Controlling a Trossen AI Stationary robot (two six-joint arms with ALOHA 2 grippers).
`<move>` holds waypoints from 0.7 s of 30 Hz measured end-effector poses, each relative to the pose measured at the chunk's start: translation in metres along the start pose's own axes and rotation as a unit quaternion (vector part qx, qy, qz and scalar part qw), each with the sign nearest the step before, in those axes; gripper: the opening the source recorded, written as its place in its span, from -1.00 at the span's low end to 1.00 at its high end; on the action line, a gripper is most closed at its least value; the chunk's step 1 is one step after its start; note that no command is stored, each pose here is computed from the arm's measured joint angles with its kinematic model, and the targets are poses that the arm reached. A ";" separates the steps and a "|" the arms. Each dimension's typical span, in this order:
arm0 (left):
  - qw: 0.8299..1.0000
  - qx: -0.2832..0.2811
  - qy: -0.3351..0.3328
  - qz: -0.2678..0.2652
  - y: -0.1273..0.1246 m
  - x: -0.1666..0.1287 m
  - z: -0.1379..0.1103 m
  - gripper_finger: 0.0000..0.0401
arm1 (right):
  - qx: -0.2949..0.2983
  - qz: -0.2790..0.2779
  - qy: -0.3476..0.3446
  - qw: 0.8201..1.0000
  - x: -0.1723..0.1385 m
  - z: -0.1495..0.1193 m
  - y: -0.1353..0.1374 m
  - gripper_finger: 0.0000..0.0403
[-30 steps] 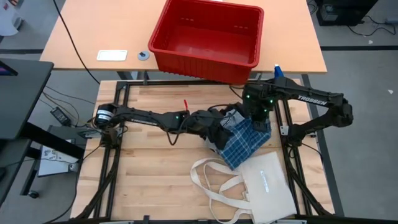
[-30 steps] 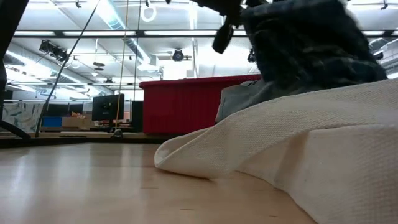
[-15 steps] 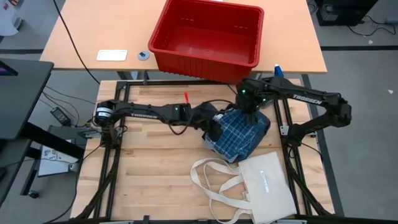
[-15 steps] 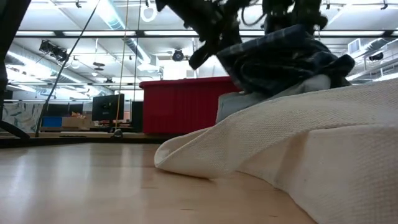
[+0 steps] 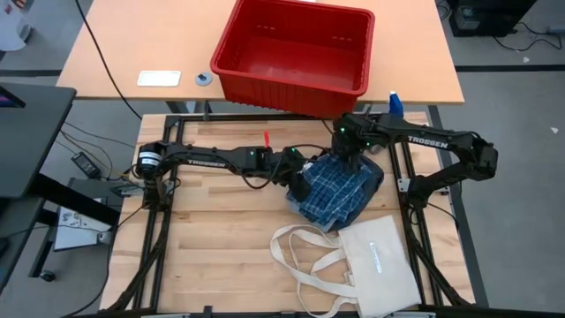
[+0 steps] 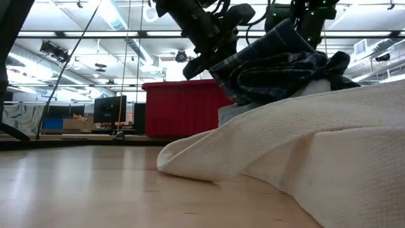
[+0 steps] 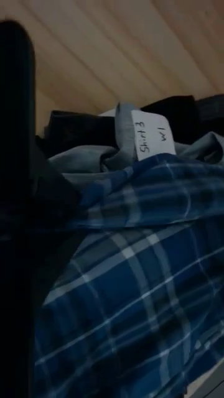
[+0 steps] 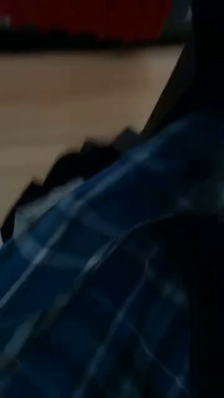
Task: Fold laundry
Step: Stack the blue polo shirt on top of the gray shirt, then put the blue polo shirt into the red organizer bin
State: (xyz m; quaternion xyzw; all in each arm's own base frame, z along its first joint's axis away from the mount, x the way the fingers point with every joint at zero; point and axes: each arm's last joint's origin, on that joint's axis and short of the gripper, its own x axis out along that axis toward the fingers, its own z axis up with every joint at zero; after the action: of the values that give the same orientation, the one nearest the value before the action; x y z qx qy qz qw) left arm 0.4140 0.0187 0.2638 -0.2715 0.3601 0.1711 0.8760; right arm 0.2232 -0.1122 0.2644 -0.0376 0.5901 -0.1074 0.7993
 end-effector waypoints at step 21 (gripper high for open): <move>0.987 0.150 0.035 -0.034 -0.027 -0.067 -0.020 0.53 | 0.226 0.052 -0.052 0.971 -0.064 -0.003 0.044 0.33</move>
State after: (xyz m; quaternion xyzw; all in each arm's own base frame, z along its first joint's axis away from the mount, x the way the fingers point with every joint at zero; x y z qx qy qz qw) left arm 0.3714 -0.0214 0.3100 -0.1550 0.4022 0.0754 0.8992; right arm 0.2078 -0.0556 0.3150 0.1693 0.5095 -0.1946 0.8209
